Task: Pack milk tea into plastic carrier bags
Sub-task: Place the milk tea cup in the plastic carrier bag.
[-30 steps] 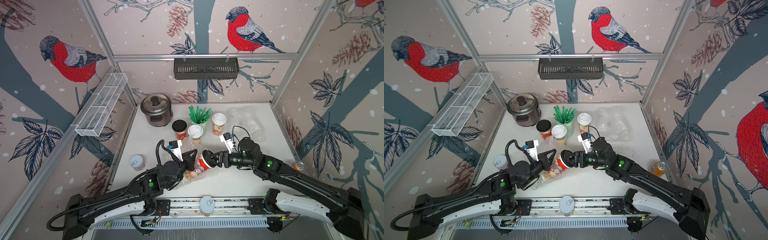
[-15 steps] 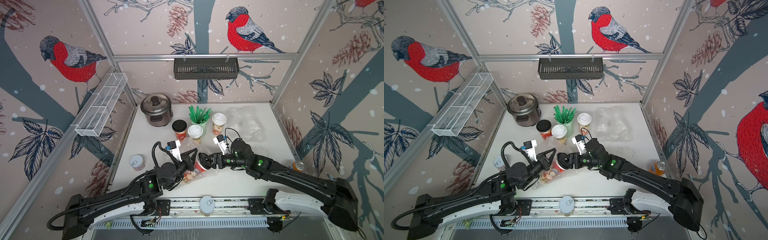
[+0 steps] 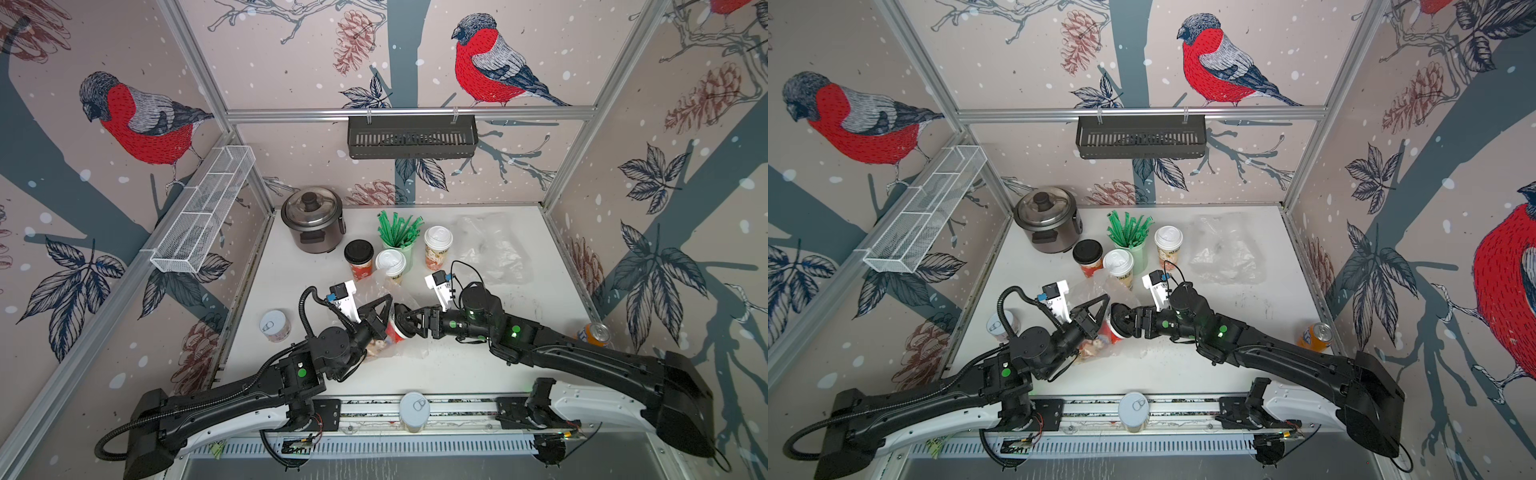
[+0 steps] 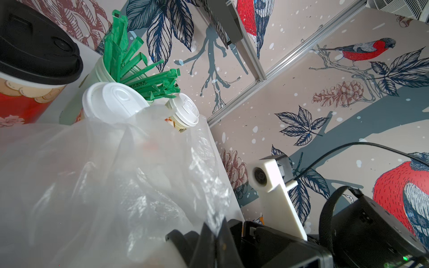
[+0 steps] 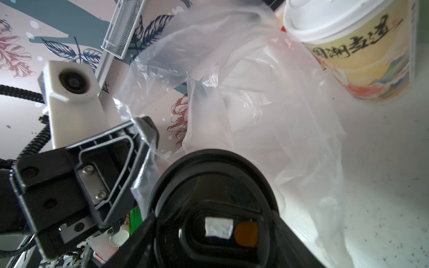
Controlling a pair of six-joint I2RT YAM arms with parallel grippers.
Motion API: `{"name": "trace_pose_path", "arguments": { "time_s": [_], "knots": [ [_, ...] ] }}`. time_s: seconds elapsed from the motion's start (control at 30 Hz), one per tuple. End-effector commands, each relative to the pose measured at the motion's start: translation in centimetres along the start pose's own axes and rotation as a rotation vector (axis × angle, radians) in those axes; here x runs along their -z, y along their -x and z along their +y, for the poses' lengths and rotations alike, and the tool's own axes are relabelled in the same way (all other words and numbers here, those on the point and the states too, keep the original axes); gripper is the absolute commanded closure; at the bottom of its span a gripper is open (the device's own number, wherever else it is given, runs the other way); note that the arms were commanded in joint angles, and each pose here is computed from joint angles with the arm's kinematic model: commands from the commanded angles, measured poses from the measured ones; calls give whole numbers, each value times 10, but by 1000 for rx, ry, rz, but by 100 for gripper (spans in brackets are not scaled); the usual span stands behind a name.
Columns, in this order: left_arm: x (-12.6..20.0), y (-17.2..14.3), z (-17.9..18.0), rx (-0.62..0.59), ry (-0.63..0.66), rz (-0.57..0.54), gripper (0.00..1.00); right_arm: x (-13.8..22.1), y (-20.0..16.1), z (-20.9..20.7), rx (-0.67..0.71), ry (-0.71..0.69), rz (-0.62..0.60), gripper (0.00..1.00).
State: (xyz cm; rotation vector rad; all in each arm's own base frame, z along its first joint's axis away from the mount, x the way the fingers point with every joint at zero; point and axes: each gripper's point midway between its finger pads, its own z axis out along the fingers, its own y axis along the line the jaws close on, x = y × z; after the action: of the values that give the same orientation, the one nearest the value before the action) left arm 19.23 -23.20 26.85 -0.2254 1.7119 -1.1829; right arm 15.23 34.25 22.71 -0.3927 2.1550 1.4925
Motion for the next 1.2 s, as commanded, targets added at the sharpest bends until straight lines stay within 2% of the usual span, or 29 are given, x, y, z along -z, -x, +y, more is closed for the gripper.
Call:
{"name": "trace_pose_path", "arguments": {
  "time_s": [0.0,0.27,0.63,0.9,1.17],
  "knots": [
    [2,13,-5,48,-17,-60,100,7,19,15,9,42,-105,30],
    [-1,22,-8,116,-23,-119,100,6,13,15,-8,64,-139,28],
    [-5,22,-15,189,-50,-142,100,-13,2,18,-17,92,-132,26],
    [-3,28,-24,205,-84,-157,100,-17,-5,-2,15,-39,-103,25],
    [0,30,-28,227,-111,-161,100,-3,-15,-31,90,-274,-16,25]
  ]
}}
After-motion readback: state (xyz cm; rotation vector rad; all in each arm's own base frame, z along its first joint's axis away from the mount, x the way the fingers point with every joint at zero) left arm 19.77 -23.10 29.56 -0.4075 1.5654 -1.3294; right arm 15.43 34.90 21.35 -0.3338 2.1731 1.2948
